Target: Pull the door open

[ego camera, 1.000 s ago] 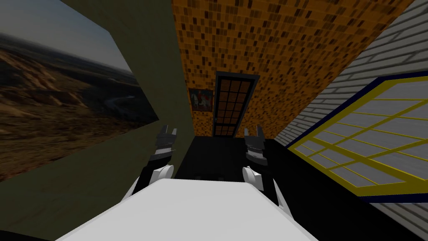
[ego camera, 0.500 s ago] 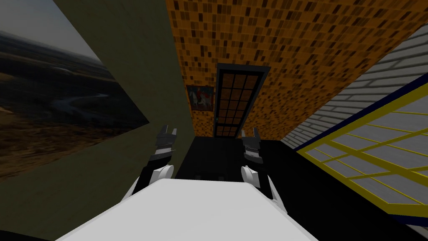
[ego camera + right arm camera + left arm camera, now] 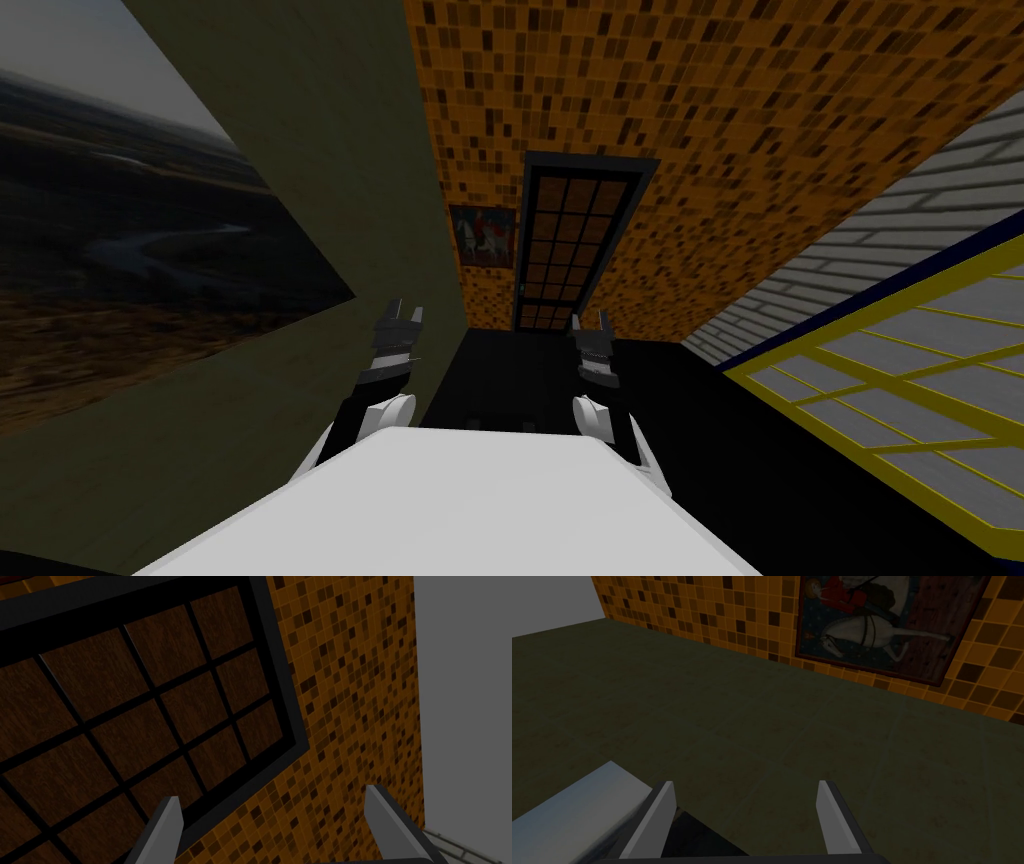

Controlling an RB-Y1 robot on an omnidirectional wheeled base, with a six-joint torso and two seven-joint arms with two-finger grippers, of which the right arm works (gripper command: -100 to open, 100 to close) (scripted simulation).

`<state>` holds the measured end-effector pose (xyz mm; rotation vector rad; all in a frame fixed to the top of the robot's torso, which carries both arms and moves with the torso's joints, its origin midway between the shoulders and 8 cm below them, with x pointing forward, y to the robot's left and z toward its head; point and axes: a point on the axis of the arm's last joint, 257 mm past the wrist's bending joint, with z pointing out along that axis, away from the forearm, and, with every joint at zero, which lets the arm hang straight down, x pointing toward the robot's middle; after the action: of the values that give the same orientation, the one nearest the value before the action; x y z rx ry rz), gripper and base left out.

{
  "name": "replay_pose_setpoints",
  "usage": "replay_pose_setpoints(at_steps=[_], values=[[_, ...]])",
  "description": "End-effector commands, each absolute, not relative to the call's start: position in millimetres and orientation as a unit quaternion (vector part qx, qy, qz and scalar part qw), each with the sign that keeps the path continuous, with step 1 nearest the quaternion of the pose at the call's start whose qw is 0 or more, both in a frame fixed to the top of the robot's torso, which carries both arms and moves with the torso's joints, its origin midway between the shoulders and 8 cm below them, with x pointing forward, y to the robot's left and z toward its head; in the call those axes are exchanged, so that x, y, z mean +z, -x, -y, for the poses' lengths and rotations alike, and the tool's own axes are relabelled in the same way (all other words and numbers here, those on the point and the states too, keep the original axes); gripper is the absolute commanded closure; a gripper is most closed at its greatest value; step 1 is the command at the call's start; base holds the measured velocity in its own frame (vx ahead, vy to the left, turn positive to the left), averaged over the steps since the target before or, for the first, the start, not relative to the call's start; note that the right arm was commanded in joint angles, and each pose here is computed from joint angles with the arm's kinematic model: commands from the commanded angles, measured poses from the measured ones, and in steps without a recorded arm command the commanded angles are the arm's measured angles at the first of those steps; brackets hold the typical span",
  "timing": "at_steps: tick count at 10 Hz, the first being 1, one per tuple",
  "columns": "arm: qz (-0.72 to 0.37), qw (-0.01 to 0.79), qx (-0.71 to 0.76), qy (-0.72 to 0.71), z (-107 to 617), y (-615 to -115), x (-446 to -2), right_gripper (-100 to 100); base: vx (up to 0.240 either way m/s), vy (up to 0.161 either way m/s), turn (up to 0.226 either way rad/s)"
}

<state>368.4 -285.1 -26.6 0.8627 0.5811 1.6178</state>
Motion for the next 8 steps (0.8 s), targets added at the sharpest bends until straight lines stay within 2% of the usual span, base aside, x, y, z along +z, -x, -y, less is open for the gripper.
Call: replay_pose_setpoints(at_steps=[1, 8], values=[[-0.245, 0.557, 0.697, -0.378, 288, -373, -37, -100, 0.097, 0.007, 0.043], [-0.226, 0.487, 0.726, -0.43, 295, -394, -86, -100, 0.1, 0.018, 0.046]])
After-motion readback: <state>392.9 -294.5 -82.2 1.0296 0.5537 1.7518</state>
